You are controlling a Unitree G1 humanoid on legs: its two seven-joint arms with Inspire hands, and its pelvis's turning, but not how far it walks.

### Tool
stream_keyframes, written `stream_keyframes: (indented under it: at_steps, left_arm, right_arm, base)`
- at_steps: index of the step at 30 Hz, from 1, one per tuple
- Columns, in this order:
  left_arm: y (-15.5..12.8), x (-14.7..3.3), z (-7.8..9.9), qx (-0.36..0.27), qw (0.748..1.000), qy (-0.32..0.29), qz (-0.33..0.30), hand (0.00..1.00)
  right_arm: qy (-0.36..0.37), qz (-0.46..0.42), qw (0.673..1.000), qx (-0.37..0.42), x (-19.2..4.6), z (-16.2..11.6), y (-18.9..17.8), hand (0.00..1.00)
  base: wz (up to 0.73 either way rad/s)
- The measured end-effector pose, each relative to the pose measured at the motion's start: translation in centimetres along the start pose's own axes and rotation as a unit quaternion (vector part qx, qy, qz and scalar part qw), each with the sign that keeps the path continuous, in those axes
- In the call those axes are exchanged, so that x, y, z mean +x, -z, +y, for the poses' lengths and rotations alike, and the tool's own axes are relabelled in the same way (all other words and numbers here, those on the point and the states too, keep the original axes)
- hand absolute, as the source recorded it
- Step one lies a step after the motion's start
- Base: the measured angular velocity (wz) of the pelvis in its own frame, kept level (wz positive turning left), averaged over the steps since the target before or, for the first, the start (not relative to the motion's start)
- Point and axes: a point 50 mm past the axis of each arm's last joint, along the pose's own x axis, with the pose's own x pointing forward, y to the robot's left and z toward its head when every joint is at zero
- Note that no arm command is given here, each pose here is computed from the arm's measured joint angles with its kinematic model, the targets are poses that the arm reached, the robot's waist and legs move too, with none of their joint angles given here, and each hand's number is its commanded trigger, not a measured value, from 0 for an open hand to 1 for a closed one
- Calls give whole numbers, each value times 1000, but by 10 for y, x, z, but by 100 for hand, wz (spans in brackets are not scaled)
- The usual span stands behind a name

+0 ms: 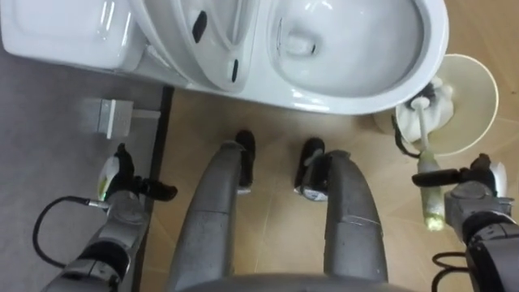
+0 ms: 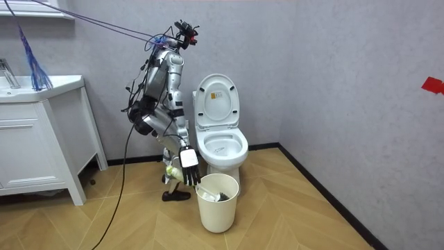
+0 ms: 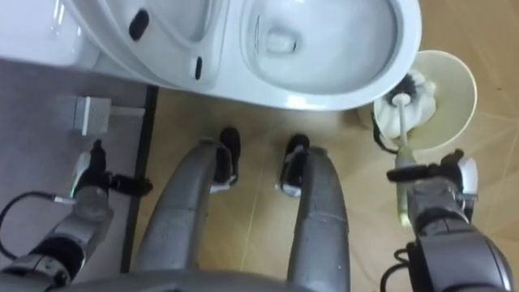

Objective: Brush toilet

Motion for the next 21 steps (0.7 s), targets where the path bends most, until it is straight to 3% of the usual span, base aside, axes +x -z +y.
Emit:
stream_keyframes:
  at_steps: [21]
  left_arm:
    - [-4, 1, -4, 24, 999, 21, -7, 0]
  right_arm:
    - [-62, 26, 998, -12, 3, -5, 10, 0]
  base:
    - [-3]
